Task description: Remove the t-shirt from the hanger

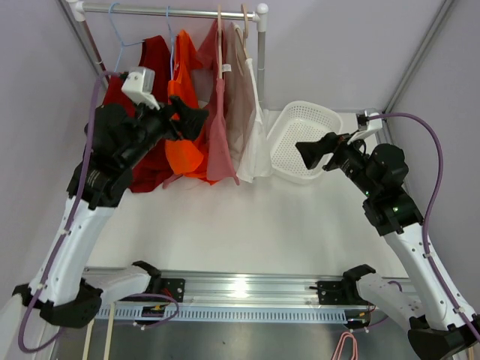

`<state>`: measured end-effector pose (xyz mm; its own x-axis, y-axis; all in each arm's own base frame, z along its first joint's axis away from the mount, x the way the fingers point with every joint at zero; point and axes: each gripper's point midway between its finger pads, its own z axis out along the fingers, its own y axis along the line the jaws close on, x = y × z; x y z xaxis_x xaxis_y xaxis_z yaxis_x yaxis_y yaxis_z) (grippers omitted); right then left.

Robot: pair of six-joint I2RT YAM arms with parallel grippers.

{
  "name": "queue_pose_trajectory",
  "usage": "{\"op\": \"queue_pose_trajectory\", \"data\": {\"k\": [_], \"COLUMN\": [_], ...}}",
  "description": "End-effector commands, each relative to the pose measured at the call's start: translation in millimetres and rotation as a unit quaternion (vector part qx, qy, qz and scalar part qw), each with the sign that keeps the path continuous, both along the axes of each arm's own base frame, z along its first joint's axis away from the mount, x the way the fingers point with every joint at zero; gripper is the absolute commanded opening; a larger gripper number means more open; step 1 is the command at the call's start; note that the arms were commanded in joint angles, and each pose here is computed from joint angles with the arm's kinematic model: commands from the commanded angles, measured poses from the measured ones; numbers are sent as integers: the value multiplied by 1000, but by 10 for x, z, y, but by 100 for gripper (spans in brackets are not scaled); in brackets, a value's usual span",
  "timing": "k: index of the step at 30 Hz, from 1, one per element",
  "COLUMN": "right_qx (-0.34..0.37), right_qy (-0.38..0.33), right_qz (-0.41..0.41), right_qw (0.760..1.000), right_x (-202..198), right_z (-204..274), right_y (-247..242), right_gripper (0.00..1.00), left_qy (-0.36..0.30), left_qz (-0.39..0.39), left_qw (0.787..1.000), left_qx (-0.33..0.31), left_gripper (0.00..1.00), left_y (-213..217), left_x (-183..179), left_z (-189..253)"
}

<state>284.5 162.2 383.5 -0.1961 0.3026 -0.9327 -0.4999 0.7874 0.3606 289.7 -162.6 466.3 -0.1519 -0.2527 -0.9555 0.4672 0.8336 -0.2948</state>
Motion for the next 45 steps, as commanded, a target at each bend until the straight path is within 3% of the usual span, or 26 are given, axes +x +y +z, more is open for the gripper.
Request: {"op": "queue_pose_trajectory", "data": {"k": [1, 2, 4, 10, 12, 13, 17, 24, 29, 36, 45], "right_qx": [9, 4, 4, 8, 4, 3, -1, -2, -4, -11, -17], "right_qy": [-10, -13, -14, -10, -10, -11, -11, -12, -16, -15, -13], "right_qz": [-36, -35, -35, -35, -42, -43, -51, -61, -64, -66, -73], "right_qw": [999, 999, 999, 999, 999, 999, 999, 998, 998, 998, 997], "right_x": [82, 97, 115, 145, 155, 153, 152, 130, 112, 86, 103], "right_z": [45, 46, 63, 58, 60, 67, 68, 61, 75, 70, 41], "right_y": [-91, -85, -81, -62, -90, -92, -124, -176, -200, -243, -295], "right_gripper": [100, 99, 99, 99, 100, 99, 99, 100, 100, 99, 100], "left_qy": [-16, -37, -20, -50, -35, -58, -59, -101, -153, -207, -239], "left_qz": [30, 42, 35, 47, 38, 37, 34, 140, 232, 265, 248], "left_qw": [999, 998, 999, 997, 998, 997, 998, 983, 958, 939, 937], "left_qx": [24, 13, 27, 20, 40, 22, 16, 60, 66, 68, 64], "left_gripper": [99, 100, 100, 99, 99, 99, 98, 96, 89, 89, 85], "left_y": [-60, -33, -231, -557, -800, -804, -1048, -1042, -851, -923, -1138], "left_x": [86, 80, 248, 521, 717, 692, 958, 1545, 1770, 1990, 2214], "left_z": [241, 502, 404, 794, 642, 877, 842, 696, 823, 854, 796]}}
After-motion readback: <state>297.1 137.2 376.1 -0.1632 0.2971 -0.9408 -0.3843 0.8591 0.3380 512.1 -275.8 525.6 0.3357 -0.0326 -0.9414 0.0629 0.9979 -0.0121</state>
